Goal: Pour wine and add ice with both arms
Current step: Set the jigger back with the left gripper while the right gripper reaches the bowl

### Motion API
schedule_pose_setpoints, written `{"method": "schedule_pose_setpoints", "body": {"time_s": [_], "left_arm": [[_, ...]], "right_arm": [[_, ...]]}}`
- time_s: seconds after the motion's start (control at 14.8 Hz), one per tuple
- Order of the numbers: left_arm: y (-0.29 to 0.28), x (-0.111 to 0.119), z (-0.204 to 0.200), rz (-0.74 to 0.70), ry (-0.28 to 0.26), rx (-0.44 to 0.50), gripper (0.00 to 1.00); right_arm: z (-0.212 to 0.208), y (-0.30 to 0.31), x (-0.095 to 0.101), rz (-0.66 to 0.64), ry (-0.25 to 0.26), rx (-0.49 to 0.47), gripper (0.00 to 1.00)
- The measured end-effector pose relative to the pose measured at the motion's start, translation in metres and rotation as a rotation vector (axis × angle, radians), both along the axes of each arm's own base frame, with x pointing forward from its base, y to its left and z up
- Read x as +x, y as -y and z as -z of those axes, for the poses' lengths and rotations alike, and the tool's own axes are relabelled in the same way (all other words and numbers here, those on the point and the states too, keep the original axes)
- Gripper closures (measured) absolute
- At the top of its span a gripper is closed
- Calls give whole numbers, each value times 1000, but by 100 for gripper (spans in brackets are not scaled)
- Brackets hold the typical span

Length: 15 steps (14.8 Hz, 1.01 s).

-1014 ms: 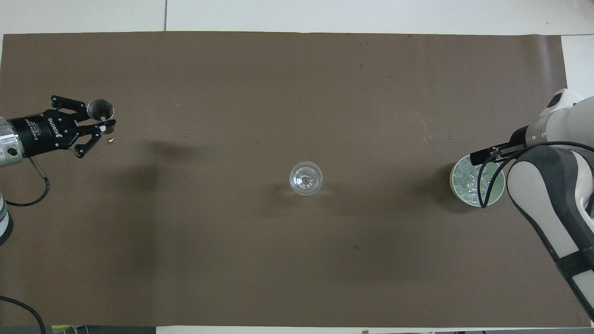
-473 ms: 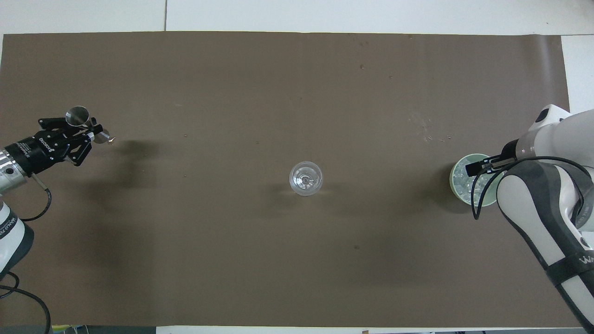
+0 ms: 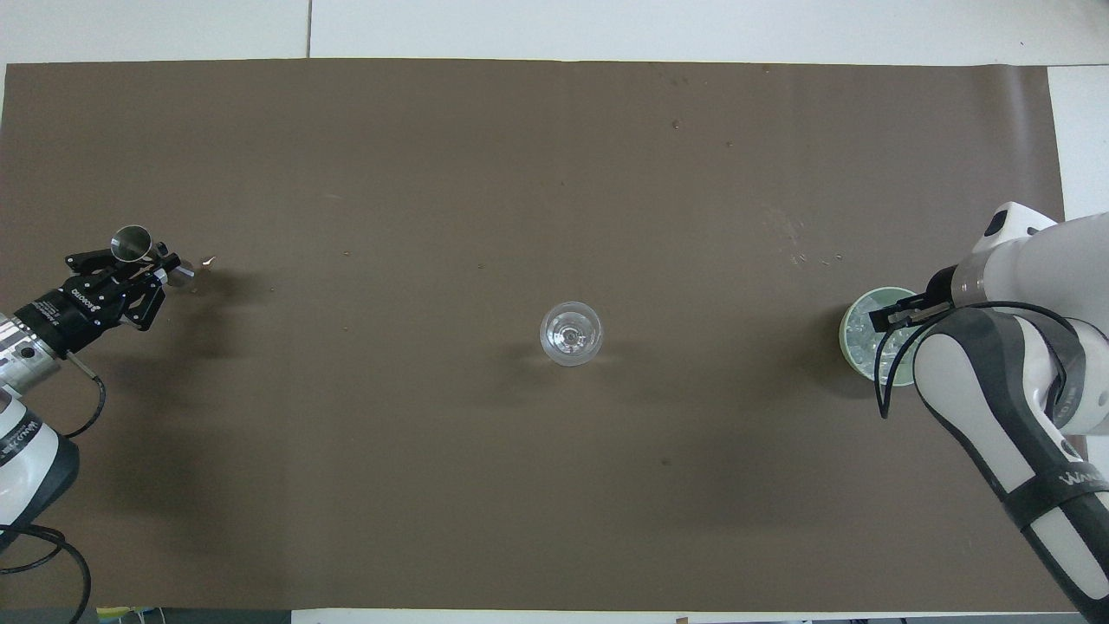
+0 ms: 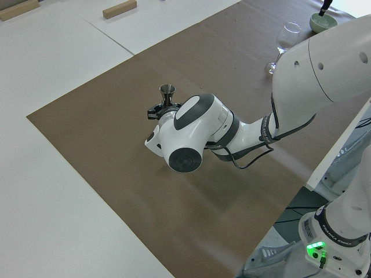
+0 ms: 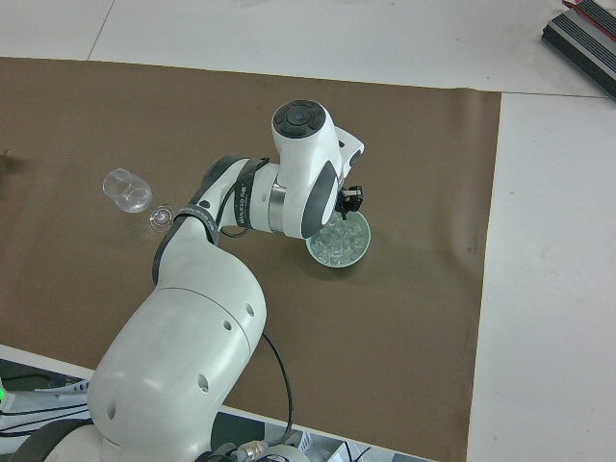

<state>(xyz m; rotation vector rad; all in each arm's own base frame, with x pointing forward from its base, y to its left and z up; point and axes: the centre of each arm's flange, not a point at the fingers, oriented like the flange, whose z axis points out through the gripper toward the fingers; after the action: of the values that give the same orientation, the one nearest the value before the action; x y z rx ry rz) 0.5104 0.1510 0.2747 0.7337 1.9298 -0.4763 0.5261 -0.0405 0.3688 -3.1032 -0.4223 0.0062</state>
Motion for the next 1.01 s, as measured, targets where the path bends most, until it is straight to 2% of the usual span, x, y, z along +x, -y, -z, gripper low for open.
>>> {"method": "schedule_pose_setpoints", "body": {"time_s": [0.2, 0.34, 0.61, 0.68, 0.81, 0.95, 1.01], "left_arm": [[10, -14, 17, -23, 26, -9, 78], [13, -19, 23, -24, 25, -8, 78], [13, -20, 24, -36, 29, -14, 78], [13, -20, 23, -36, 30, -14, 71], [13, -20, 23, -37, 31, -14, 68], [12, -20, 21, -42, 34, -14, 47], [11, -20, 20, -44, 36, -14, 36]], "right_arm": [[16, 0, -8, -1, 10, -1, 43], [24, 1, -13, -9, 3, -1, 43], [30, 7, -19, -19, 4, 0, 49], [30, 10, -21, -20, 3, 0, 48], [34, 15, -25, -18, -4, 1, 48], [39, 19, -29, -22, -16, 2, 47], [39, 19, -30, -24, -18, 3, 41]]}}
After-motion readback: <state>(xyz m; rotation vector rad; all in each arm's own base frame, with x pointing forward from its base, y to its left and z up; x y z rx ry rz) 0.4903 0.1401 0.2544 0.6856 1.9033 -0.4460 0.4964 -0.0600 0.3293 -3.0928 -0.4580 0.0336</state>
